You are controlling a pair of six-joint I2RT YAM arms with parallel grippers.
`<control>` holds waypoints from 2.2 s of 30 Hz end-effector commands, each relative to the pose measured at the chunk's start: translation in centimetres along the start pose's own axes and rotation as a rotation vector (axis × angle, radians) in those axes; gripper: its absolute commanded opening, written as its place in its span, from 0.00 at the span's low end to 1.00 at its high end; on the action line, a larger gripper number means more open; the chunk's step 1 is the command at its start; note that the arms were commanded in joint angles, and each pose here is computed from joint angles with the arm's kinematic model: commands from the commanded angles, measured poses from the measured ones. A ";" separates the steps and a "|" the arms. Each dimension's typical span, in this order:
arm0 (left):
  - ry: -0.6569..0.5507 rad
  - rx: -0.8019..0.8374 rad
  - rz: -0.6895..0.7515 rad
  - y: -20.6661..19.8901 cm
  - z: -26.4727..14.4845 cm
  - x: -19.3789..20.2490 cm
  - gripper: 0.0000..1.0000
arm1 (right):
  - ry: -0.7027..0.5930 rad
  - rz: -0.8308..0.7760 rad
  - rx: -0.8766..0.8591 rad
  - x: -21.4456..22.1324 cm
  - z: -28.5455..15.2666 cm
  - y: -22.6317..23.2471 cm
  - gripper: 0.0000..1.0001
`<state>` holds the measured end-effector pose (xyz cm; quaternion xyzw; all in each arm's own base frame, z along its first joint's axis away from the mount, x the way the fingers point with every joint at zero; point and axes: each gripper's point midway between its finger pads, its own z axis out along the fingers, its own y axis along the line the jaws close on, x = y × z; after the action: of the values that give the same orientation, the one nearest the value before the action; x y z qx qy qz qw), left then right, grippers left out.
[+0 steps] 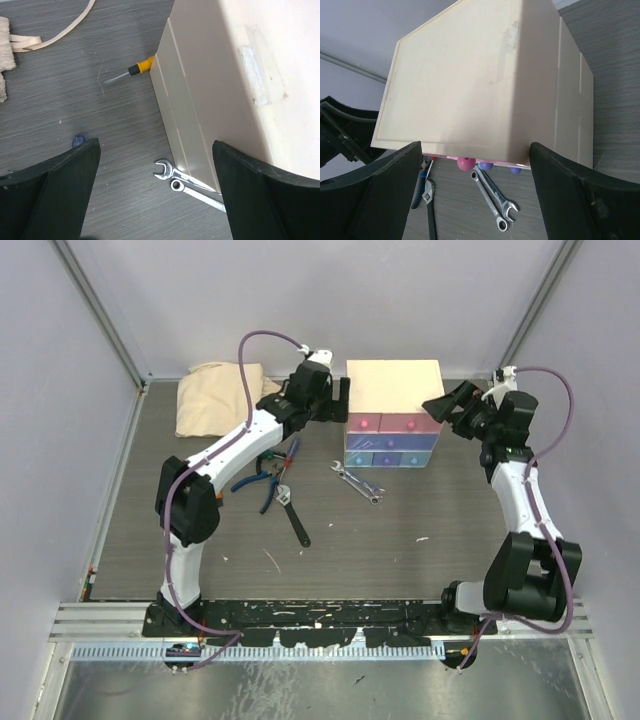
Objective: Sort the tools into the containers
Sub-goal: Move the storage box to the corner of the board.
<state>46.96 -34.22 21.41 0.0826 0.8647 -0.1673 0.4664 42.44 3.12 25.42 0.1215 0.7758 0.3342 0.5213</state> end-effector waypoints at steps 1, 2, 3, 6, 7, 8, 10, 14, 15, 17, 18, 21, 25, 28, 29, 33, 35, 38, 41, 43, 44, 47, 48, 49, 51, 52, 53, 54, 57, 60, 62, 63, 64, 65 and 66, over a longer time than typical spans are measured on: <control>-0.046 0.312 0.048 -9.6 -2.0 -1.0 0.98 | 0.059 0.013 -0.122 2.7 -2.4 5.0 0.91; -0.041 0.324 0.055 -10.0 -1.9 -0.8 0.98 | 0.054 0.010 -0.120 2.9 -3.1 5.3 0.91; -0.036 0.341 0.062 -10.7 -1.9 -0.5 0.98 | 0.054 0.012 -0.115 3.2 -3.5 5.3 0.91; -0.023 0.387 0.078 -12.5 -1.9 0.1 0.98 | 0.047 0.010 -0.095 4.1 -4.9 5.4 0.91; -0.019 0.398 0.084 -13.1 -1.9 0.4 0.98 | 0.048 0.012 -0.086 4.4 -5.4 5.4 0.91; -0.019 0.406 0.087 -13.6 -1.9 0.4 0.98 | 0.044 0.011 -0.073 4.6 -5.9 5.3 0.91; -0.016 0.418 0.091 -14.4 -1.7 0.6 0.98 | 0.033 0.007 -0.020 5.0 -6.7 4.7 0.92; -0.012 0.413 0.075 -14.9 -1.1 0.5 0.98 | -0.026 -0.014 0.134 4.4 -8.2 2.7 0.95; -0.014 0.398 0.072 -14.7 -1.1 0.3 0.98 | -0.043 -0.022 0.170 4.1 -8.6 2.3 0.95; -0.020 0.373 0.069 -14.2 -1.0 0.1 0.98 | -0.073 -0.040 0.218 3.5 -9.4 2.0 0.95; -0.025 0.351 0.063 -13.7 -0.9 -0.2 0.98 | -0.089 -0.052 0.229 3.1 -9.8 2.1 0.96; -0.031 0.316 0.042 -12.3 -1.2 -0.7 0.98 | -0.129 -0.085 0.280 1.8 -10.6 1.9 0.96; -0.052 0.286 0.020 -10.3 -2.7 -1.7 0.98 | -0.140 -0.140 0.302 -0.1 -10.9 2.5 0.98; -0.072 0.262 0.023 -9.0 -4.3 -2.2 0.98 | -0.165 -0.191 0.305 -2.8 -10.7 3.6 0.97; -0.076 0.254 0.026 -8.7 -4.8 -2.1 0.98 | -0.171 -0.209 0.307 -3.8 -10.6 3.9 0.98; -0.093 0.229 0.027 -7.2 -6.9 -1.9 0.98 | -0.179 -0.269 0.313 -8.0 -9.0 4.7 0.97; -0.095 0.226 0.022 -6.8 -7.6 -1.6 0.98 | -0.192 -0.284 0.325 -9.9 -8.2 4.5 0.97; -0.092 0.219 0.012 -6.3 -8.1 -1.2 0.99 | -0.184 -0.285 0.335 -12.2 -6.7 3.3 0.98; -0.078 0.180 0.000 -5.7 -7.5 -1.0 0.99 | -0.156 -0.271 0.329 -13.6 -5.2 1.5 0.98; -0.063 0.158 -0.012 -5.4 -6.5 -0.8 0.99 | -0.142 -0.257 0.330 -14.4 -4.4 0.2 0.98; -0.067 0.153 -0.023 -5.4 -6.2 -1.2 0.99 | -0.137 -0.250 0.328 -14.7 -4.1 -0.4 0.98; -0.067 0.151 -0.047 -5.6 -4.7 -1.9 0.99 | -0.132 -0.235 0.324 -15.6 -3.4 -2.2 0.98; -0.065 0.153 -0.050 -5.7 -4.2 -2.0 0.99 | -0.125 -0.224 0.323 -15.7 -3.1 -2.9 0.98; -0.065 0.161 -0.054 -6.1 -3.6 -2.2 0.99 | -0.119 -0.212 0.318 -15.9 -2.9 -3.7 0.98; -0.061 0.179 -0.058 -6.9 -2.7 -2.5 0.99 | -0.097 -0.171 0.277 -15.7 -2.1 -5.1 0.98; -0.063 0.190 -0.064 -7.3 -2.3 -2.7 0.99 | -0.085 -0.145 0.252 -15.5 -1.8 -5.6 0.98; -0.061 0.197 -0.068 -7.6 -1.8 -2.8 1.00 | -0.072 -0.124 0.229 -15.3 -1.5 -6.0 0.98; -0.059 0.202 -0.072 -7.9 -1.4 -2.8 0.99 | -0.062 -0.108 0.218 -15.1 -1.2 -6.3 0.98; -0.047 0.210 -0.085 -8.4 0.0 -2.7 0.99 | -0.047 -0.082 0.176 -14.5 -0.7 -6.4 0.98; -0.041 0.213 -0.093 -8.7 1.1 -2.6 1.00 | -0.028 -0.047 0.109 -13.6 -0.3 -5.6 0.97; -0.040 0.216 -0.097 -8.9 1.6 -2.6 0.99 | -0.018 -0.020 0.067 -12.9 -0.3 -5.0 0.97; -0.037 0.215 -0.099 -8.9 1.8 -2.6 0.99 | -0.015 -0.014 0.053 -12.6 -0.4 -4.7 0.96; -0.035 0.212 -0.100 -8.9 2.0 -2.6 1.00 | -0.017 -0.013 0.043 -12.4 -0.7 -4.3 0.96; -0.033 0.211 -0.102 -8.8 2.2 -2.7 0.99 | -0.017 -0.011 0.039 -12.1 -1.0 -4.1 0.96; -0.032 0.211 -0.103 -8.8 2.3 -2.7 0.99 | -0.018 -0.012 0.039 -11.9 -1.2 -3.8 0.96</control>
<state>46.91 -42.93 21.44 0.0940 0.8526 -0.2599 0.4434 48.61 -8.90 27.58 0.1720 0.8070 0.2795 0.4910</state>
